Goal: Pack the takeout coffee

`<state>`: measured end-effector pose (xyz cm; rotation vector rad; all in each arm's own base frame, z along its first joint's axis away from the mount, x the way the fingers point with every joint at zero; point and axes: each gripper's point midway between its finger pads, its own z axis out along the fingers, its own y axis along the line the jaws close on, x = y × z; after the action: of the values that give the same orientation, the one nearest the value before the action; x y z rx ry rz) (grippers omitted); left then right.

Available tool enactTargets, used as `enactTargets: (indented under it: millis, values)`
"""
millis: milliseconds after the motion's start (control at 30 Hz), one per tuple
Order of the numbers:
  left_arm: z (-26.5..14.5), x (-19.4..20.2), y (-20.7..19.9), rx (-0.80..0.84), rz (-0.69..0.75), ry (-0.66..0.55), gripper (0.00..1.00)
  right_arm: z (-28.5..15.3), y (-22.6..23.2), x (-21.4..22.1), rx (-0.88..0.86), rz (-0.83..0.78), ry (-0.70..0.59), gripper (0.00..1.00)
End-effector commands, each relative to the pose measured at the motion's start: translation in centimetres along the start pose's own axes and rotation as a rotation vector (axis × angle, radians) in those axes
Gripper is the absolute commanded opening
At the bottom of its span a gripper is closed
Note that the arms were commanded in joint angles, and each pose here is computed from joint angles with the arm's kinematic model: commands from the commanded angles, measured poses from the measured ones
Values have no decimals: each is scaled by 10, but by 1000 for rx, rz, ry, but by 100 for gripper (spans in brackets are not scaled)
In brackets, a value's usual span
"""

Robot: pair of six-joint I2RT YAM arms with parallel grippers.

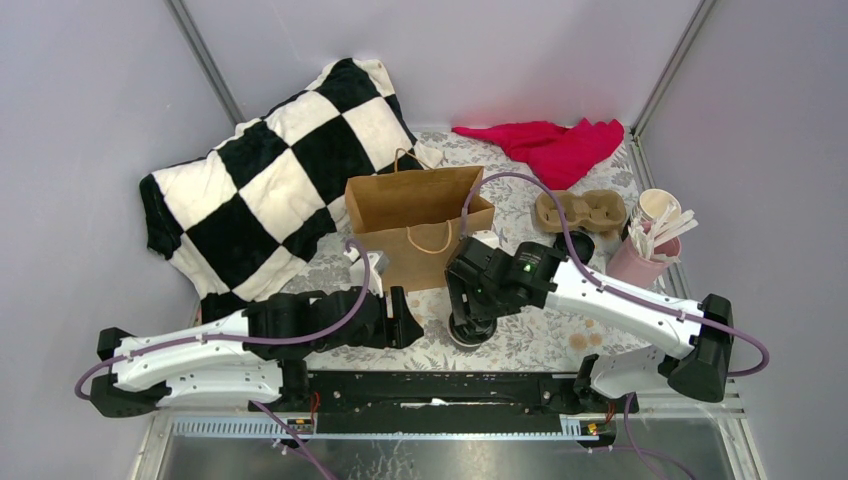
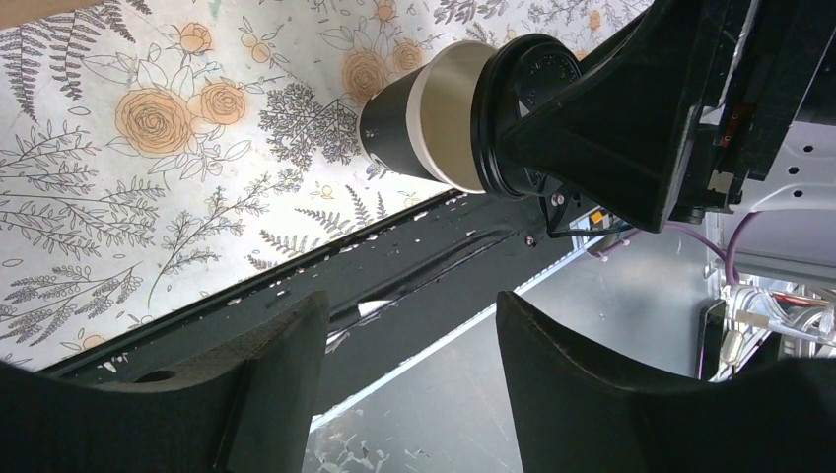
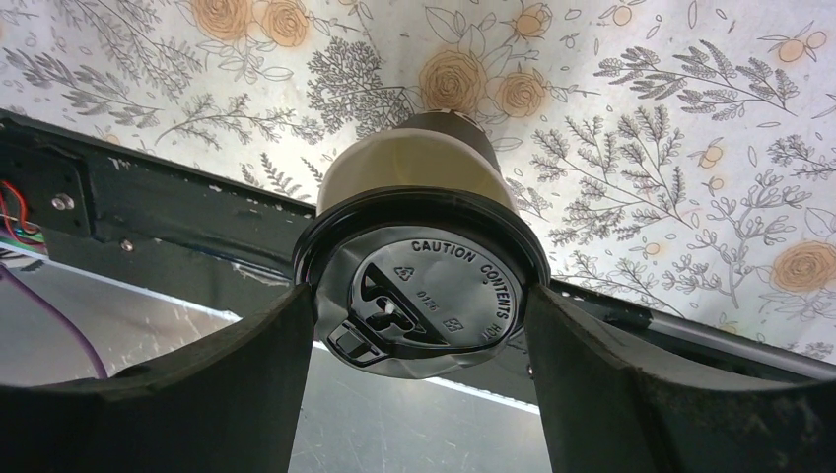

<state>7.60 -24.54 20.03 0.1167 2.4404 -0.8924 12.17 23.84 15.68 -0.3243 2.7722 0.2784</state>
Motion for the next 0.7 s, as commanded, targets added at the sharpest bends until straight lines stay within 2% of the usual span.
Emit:
enactTargets:
  millis: [0,500,667]
  values:
    - [-3,-9,-12,32,-11,-31,67,6,6,-7,3,47,-38,74]
    - [-6,-10,-11,28,-4,-32,68,23,6,1,41,48,8,77]
    - [-8,-10,-8,24,-3,-33,68,13,7,-3,41,52,-2,77]
